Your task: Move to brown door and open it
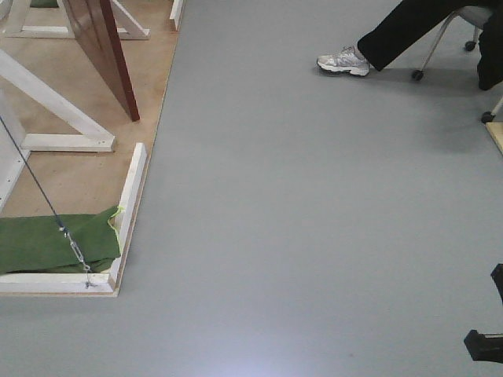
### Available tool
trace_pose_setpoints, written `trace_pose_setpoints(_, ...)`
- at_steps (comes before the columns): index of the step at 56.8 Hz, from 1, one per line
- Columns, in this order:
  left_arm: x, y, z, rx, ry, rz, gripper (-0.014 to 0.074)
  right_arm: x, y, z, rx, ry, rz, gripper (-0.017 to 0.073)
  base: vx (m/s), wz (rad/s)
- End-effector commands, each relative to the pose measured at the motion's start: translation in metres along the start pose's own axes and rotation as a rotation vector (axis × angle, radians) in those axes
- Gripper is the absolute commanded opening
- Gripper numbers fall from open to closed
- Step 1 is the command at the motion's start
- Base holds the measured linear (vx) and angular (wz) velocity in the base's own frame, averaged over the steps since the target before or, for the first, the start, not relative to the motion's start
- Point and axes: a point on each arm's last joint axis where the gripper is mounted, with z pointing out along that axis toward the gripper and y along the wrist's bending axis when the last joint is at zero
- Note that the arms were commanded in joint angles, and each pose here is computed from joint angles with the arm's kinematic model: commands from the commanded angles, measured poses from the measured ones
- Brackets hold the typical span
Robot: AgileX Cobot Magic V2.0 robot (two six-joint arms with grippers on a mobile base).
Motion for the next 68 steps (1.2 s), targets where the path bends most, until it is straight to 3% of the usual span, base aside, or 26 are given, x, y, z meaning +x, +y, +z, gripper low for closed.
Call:
trace_pose_setpoints(1, -0.0130, -0.0031, -0.0026, 0.032, -0.105, -0.014, -0.0003, -0.0063, -0.0004, -0.0006, 0.006, -0.088, -0.006, 0.0000, 0.38, -0.05)
trace_pose_setpoints(68, -0.0130, -0.0031, -0.0026, 0.032, -0.105, -0.014, -0.0003, -0.0063, -0.0004, -0.0006, 0.006, -0.088, -0.006, 0.0000, 0.45, -0.01)
